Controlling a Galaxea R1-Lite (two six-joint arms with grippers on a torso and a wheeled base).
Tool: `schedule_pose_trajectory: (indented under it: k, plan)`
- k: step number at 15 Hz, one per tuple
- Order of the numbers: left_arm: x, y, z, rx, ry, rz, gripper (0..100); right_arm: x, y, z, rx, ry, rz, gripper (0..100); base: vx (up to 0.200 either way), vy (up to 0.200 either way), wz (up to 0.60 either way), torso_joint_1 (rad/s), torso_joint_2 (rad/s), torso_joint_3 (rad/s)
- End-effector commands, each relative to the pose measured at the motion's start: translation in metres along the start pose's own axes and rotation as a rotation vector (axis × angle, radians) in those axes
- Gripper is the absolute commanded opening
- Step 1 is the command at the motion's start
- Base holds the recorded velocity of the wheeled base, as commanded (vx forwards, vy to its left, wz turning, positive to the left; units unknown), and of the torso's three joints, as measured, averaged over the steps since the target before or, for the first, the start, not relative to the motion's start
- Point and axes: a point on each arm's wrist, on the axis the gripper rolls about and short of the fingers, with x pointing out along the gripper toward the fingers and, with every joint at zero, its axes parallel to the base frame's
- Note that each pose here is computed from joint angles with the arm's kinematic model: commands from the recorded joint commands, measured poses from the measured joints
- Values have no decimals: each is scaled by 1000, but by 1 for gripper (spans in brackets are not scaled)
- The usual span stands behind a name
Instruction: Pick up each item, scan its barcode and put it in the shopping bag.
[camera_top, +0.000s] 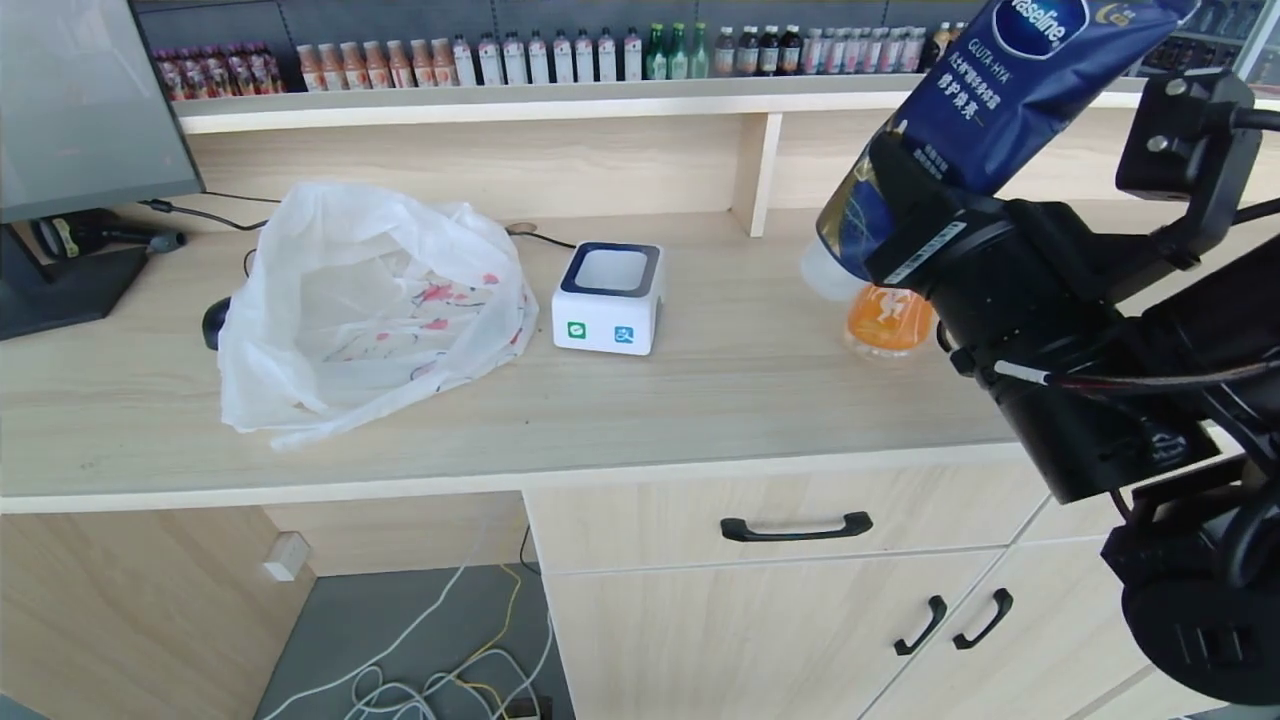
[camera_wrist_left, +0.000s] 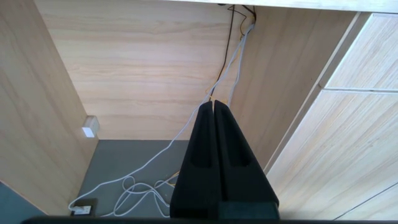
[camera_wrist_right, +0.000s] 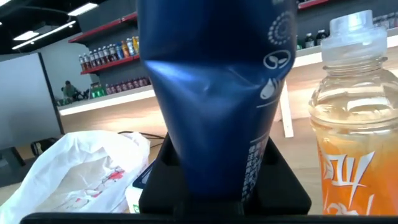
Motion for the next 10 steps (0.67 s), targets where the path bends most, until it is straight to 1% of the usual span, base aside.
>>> schedule_pose_trajectory:
  k: [1, 4, 10]
  plan:
    - [0, 0, 0, 0, 0, 0, 0, 6, -10, -4, -18, -3, -29, 0, 0, 200, 0, 2, 2, 2]
    - [0, 0, 0, -3, 1, 0, 0, 6, -11, -3, -34, -7, -26, 0, 0, 200, 0, 2, 5, 4]
    - [0, 0, 0, -8, 0, 0, 0, 9, -11, 0, -26, -28, -26, 0, 0, 200, 0, 2, 2, 1]
